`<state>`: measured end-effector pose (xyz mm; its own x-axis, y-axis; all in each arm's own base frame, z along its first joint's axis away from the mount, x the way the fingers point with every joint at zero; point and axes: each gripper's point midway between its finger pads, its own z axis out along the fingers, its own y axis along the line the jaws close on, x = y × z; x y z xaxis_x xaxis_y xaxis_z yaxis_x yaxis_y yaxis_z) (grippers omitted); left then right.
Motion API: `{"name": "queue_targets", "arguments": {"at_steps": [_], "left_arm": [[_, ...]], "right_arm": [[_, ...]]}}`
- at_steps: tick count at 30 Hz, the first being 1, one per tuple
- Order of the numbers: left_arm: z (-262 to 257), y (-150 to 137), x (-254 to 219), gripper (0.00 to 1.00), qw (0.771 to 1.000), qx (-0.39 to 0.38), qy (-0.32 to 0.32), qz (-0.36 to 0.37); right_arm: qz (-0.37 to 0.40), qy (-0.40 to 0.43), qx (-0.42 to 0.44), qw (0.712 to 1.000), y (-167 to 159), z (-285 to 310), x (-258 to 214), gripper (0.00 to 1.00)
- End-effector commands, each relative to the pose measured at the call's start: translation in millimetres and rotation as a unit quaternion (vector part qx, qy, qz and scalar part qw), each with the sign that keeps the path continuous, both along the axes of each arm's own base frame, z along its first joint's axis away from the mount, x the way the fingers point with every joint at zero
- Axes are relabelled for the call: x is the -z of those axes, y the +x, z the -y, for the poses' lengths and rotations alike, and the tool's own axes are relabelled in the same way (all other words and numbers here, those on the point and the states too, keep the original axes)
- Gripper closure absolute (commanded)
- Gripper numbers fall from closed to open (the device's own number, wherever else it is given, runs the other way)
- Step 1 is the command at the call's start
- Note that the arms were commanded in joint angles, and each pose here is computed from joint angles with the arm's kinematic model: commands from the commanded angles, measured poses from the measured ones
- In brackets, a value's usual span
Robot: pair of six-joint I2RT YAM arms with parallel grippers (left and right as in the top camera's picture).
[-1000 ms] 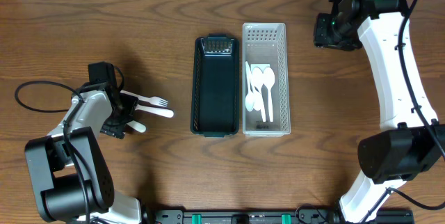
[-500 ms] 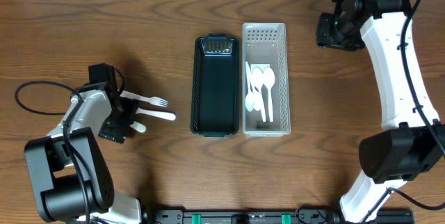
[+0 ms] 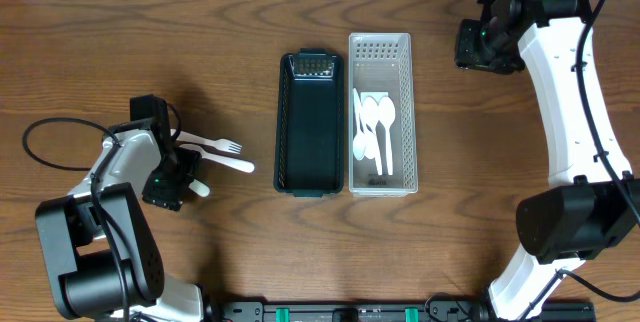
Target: Pack container
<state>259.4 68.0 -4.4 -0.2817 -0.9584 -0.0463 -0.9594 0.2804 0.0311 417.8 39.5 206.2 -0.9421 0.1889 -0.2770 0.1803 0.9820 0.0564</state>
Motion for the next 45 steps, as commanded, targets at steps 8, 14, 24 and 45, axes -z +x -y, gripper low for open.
{"name": "queue_targets", "arguments": {"at_steps": [8,14,24,45], "left_arm": [[-6.8,-5.7,10.3,0.51,1.000,-0.007,0.017,-0.010],[-8.2,1.1,10.3,0.62,1.000,-0.007,0.020,0.003],[-9.7,8.0,10.2,0.81,1.000,-0.005,0.023,0.017],[-8.1,36.0,-41.5,0.94,0.993,0.074,0.030,0.087]], "right_arm": [[-0.005,-0.008,-0.002,1.000,0.4,5.3,2.7,0.60],[-0.005,-0.008,-0.002,1.000,0.4,5.3,2.7,0.60],[-0.005,-0.008,-0.002,1.000,0.4,5.3,2.7,0.60],[-0.003,-0.007,-0.002,1.000,1.4,5.2,2.4,0.60]]}}
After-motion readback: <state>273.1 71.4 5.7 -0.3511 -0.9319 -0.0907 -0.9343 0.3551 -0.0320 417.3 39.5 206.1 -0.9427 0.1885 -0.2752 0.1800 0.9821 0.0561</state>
